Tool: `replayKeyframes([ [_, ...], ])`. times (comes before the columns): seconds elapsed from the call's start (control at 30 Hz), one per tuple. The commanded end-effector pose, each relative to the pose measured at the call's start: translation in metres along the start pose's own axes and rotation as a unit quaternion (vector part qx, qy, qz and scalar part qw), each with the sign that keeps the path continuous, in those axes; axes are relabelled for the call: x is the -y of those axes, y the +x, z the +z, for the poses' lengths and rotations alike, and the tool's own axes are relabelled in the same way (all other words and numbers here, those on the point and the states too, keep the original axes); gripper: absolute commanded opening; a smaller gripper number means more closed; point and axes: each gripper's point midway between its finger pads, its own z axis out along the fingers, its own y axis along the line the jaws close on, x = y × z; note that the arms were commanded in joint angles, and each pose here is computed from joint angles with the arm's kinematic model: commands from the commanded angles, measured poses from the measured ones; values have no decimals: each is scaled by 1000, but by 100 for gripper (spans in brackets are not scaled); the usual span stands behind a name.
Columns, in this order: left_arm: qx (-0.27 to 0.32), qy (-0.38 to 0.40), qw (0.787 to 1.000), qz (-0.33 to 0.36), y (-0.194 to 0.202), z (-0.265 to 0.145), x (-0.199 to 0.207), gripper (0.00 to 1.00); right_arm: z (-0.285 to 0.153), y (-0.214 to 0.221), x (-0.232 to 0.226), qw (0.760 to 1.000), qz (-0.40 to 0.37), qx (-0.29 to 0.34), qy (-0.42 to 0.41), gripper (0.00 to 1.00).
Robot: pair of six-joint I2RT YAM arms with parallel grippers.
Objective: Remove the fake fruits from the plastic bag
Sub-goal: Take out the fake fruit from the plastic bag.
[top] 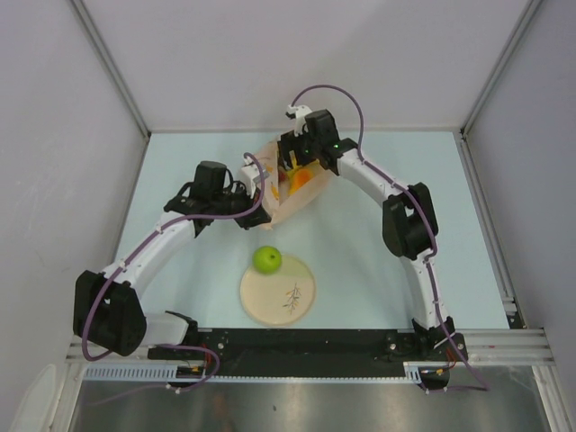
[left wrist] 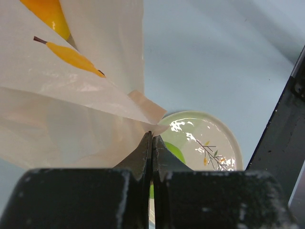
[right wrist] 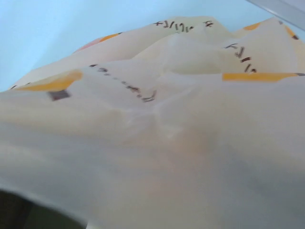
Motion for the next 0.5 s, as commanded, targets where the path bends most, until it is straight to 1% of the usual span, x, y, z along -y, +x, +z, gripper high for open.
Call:
replayKeyframes([
  [0.0, 20, 0, 1000, 21, -17, -2, 1, 0, -7, 3, -18, 999, 24, -3, -26, 85],
  [0.07, 21, -1, 1000, 21, -18, -2, 1, 0, -5, 9, -18, 999, 29, -11, -28, 81],
  [0.13, 22, -3, 1000, 22, -19, -2, 0, 0, 0, 23, -16, 999, 42, -27, -20, 81],
  [0.23, 20, -3, 1000, 21, -19, -2, 0, 0, 5, 44, -4, 997, 62, -50, 17, 90],
  [0.27, 20, -5, 1000, 21, -19, -3, 0, 0, 7, 48, 3, 996, 62, -53, 34, 94],
  [0.37, 17, -4, 1000, 19, -17, -2, 0, 0, 14, 60, 14, 994, 59, -64, 60, 99],
  [0.47, 16, -2, 1000, 15, -15, -1, 0, 0, 24, 71, 24, 993, 53, -75, 76, 100],
])
